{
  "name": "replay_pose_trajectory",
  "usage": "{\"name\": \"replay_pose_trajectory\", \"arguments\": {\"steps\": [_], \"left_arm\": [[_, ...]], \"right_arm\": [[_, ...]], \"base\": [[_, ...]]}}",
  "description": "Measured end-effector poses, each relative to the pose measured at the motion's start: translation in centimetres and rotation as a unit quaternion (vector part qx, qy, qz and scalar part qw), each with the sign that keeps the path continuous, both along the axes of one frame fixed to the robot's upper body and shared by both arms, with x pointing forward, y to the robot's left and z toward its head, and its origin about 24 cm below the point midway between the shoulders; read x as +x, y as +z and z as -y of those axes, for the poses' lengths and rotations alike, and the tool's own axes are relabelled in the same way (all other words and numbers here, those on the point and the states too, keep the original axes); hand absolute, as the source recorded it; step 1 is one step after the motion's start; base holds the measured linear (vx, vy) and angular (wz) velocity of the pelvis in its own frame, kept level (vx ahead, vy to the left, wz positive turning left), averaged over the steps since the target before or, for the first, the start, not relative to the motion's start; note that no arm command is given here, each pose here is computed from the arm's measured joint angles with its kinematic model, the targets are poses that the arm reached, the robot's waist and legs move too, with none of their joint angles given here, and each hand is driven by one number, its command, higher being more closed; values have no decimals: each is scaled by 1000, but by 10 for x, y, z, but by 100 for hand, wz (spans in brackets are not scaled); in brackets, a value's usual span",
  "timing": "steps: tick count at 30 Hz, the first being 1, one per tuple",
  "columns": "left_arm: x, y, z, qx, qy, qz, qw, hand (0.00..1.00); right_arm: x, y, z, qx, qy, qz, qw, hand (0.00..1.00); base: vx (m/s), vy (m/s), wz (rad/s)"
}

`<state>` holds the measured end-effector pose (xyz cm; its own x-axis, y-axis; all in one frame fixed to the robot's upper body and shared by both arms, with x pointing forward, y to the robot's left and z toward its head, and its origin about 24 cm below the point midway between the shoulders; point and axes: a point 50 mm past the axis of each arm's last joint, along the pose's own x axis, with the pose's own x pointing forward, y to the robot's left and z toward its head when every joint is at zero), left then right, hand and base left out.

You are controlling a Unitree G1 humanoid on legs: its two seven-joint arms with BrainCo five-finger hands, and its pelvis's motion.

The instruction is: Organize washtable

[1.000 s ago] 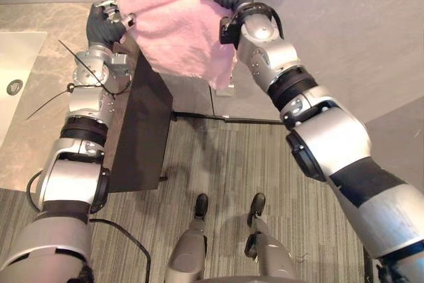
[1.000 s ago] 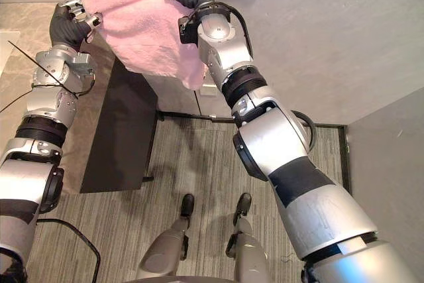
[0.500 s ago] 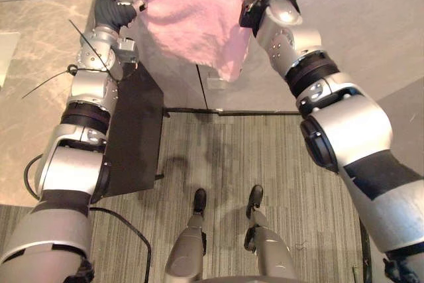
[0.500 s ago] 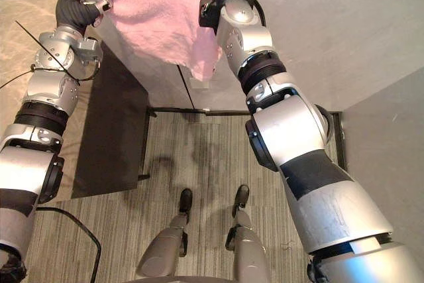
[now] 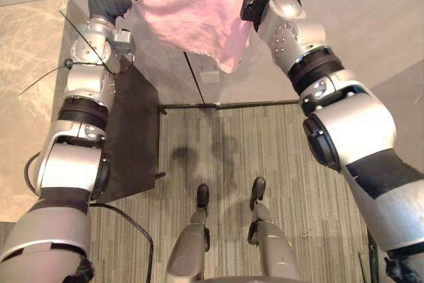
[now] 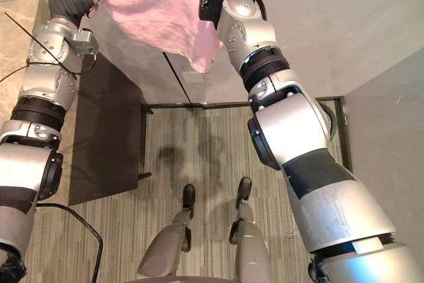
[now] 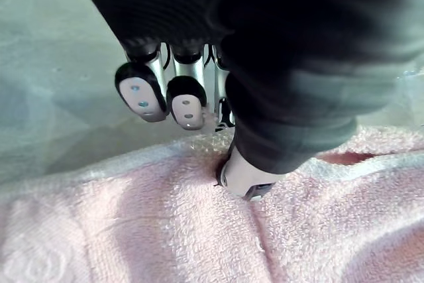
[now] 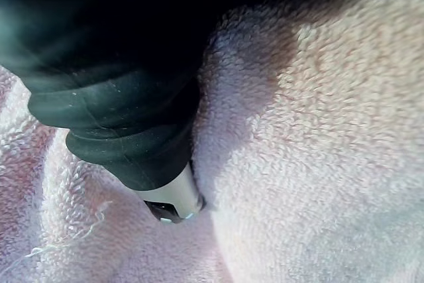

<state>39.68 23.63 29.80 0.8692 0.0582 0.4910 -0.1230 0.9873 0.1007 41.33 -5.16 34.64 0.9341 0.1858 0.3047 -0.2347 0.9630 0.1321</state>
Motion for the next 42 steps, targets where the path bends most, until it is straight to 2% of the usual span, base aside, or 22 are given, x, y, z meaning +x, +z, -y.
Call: {"name": "replay_pose_trajectory", "arguments": {"steps": [18, 19, 24, 29, 42], "left_arm": [[-3, 2, -12, -1, 20, 2, 1000, 100], [-3, 1, -13, -1, 22, -1, 1000, 100], [-5, -2, -26, -2, 45, -10, 999, 100], [-15, -4, -63, -25, 113, -18, 993, 100], [-18, -9, -74, -39, 129, -26, 990, 100]], "right_arm": [[-4, 0, -13, -85, -3, 44, 995, 100], [-4, 0, -13, -91, -4, 47, 995, 0], [-5, 0, -15, -107, -9, 58, 993, 0], [-2, 4, 2, -82, -37, 53, 995, 0], [3, 8, 36, 31, -59, 25, 997, 0]], "base": [[7, 10, 2], [5, 14, 6], [2, 4, 1], [9, 9, 4], [1, 1, 0]]}}
